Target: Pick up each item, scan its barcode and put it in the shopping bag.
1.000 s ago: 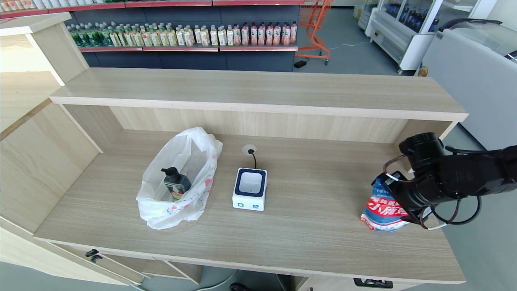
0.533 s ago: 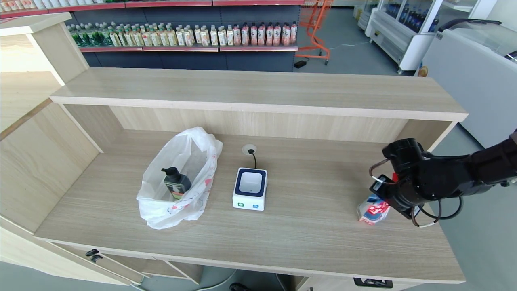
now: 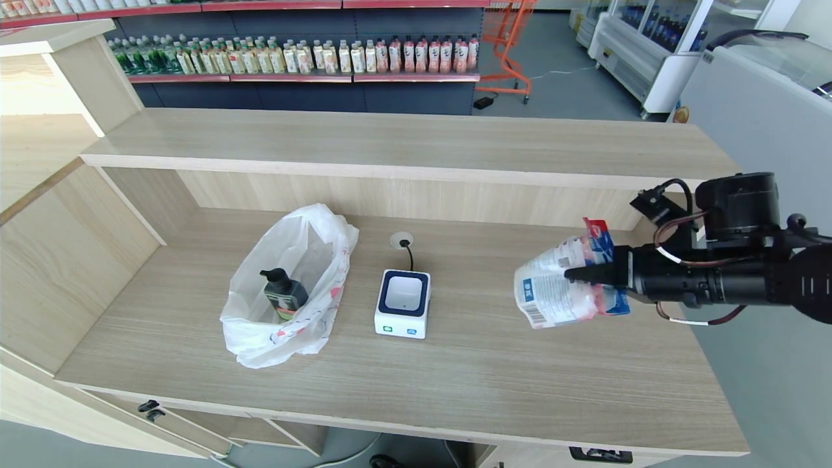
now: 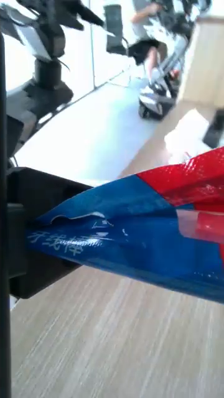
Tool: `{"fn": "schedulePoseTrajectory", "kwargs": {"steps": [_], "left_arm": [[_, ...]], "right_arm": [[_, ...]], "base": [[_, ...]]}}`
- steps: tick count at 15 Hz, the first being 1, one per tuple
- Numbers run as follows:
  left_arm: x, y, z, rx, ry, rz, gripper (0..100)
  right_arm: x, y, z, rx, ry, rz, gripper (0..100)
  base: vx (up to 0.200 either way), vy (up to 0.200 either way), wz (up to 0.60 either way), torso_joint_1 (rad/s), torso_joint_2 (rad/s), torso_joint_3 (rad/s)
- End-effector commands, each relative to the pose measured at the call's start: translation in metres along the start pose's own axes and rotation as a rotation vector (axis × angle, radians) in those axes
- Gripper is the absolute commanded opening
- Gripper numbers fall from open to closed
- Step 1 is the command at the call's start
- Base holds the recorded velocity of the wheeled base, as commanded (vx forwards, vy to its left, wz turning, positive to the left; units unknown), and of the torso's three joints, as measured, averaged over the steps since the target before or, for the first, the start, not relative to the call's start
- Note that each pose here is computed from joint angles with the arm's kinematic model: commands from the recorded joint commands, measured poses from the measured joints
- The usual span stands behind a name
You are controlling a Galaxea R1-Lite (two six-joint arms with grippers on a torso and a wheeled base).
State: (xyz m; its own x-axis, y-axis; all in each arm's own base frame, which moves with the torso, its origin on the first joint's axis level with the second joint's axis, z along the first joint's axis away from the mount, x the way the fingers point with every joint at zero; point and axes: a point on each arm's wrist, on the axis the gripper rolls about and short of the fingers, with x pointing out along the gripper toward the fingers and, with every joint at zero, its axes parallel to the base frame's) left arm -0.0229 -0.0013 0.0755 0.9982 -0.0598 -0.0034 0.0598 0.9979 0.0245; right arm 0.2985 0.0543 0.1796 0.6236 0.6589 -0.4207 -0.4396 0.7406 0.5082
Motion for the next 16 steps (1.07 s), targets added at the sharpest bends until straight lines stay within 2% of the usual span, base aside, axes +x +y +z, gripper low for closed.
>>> {"fn": "schedulePoseTrajectory", "kwargs": {"steps": [1,2,5,9,16], "left_arm": [[0.0,0.0,0.0,0.0,0.0,0.0,100],[0.0,0.0,0.0,0.0,0.0,-0.002,100],[0.0,0.0,0.0,0.0,0.001,0.0,100],[0.0,0.0,0.0,0.0,0.0,0.0,100],[0.0,0.0,0.0,0.001,0.0,0.0,100]], "right_arm": [[-0.073,0.023,-0.018,-0.235,-0.036,0.433,0],[-0.078,0.029,-0.021,-0.252,-0.018,0.559,0],[-0.073,0.05,-0.025,-0.28,0.03,0.667,0],[-0.072,0.062,-0.033,-0.239,0.086,0.704,0],[-0.08,0.069,-0.036,-0.26,0.076,0.711,0]], "base": [[0.0,0.0,0.0,0.0,0.0,0.0],[0.0,0.0,0.0,0.0,0.0,0.0],[0.0,0.0,0.0,0.0,0.0,0.0],[0.0,0.0,0.0,0.0,0.0,0.0],[0.0,0.0,0.0,0.0,0.0,0.0]]}}
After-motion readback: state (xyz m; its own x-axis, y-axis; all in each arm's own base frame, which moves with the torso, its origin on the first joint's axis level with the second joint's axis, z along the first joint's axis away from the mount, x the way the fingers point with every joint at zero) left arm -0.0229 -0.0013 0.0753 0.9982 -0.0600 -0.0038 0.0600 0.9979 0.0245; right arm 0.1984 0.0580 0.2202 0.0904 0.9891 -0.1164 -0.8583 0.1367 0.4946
